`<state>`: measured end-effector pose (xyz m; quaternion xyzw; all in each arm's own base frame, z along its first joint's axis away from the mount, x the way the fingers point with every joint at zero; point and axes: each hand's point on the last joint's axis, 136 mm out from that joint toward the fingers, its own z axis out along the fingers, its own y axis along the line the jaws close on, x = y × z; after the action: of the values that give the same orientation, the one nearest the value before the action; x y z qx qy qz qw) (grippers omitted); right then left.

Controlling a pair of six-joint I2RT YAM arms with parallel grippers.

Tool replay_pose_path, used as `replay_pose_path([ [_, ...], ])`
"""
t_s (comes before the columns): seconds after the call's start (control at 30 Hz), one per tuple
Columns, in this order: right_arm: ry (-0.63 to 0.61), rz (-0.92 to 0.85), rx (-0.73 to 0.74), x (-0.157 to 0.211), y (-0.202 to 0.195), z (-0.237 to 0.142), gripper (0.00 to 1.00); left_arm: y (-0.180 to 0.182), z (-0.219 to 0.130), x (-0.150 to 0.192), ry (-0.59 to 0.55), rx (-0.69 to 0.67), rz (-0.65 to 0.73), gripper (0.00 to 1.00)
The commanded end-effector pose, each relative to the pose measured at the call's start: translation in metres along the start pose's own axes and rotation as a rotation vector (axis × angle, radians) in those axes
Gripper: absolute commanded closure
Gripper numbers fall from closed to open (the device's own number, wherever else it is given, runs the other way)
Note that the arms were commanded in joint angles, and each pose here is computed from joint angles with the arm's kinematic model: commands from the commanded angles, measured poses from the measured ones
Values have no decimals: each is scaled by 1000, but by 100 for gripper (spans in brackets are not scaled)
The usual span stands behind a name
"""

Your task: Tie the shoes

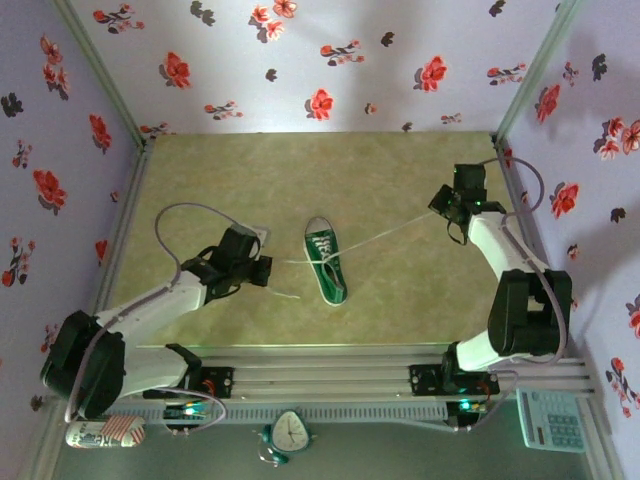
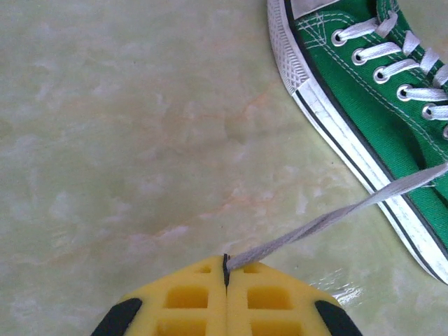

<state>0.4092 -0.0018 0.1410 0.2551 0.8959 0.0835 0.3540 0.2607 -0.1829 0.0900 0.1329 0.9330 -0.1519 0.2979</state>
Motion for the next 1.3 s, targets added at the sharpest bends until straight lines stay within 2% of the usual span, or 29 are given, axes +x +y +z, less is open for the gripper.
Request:
replay_pose_path([
  [0.0,9,-12,72,6,-20,8,100,4,-2,-1,1,-29,20,100],
  [0.2,113,-10,133,39,-35,16,100,-18,13,12,83,67,61,100],
  [0.27,138,-26,162,49,-42,14,94,-20,18,15,104,67,68,100],
  [0.33,142,-56,189,53,-47,9,78,-25,20,14,103,77,79,96],
  [0.4,122,-98,208,51,-48,-1,54,-29,19,10,91,91,94,88],
  [0.43,106,-122,214,49,-47,-7,40,-31,17,8,84,96,104,79],
  [0.53,12,-205,228,37,-37,-29,3,-34,11,0,59,105,146,53],
  [0.6,-99,-252,208,25,-23,-47,0,-36,4,-7,30,112,180,37],
  [0.67,-191,-254,128,19,-7,-60,1,-39,0,-13,-2,123,222,23],
  [0.73,-246,-230,-11,19,10,-67,1,-41,1,-19,-42,133,285,18],
  [0.83,-210,-292,-214,37,40,-69,1,-52,8,-19,-77,195,423,24],
  [0.9,-127,-323,-277,50,52,-70,1,-59,13,-18,-68,231,490,29],
  [1.0,-35,-338,-300,65,56,-67,2,-61,27,-13,-33,247,574,36],
  [1.13,-19,-321,-304,71,53,-69,4,-79,38,5,50,383,669,41],
  [1.27,-14,-317,-303,75,50,-72,5,-77,51,2,95,363,672,45],
])
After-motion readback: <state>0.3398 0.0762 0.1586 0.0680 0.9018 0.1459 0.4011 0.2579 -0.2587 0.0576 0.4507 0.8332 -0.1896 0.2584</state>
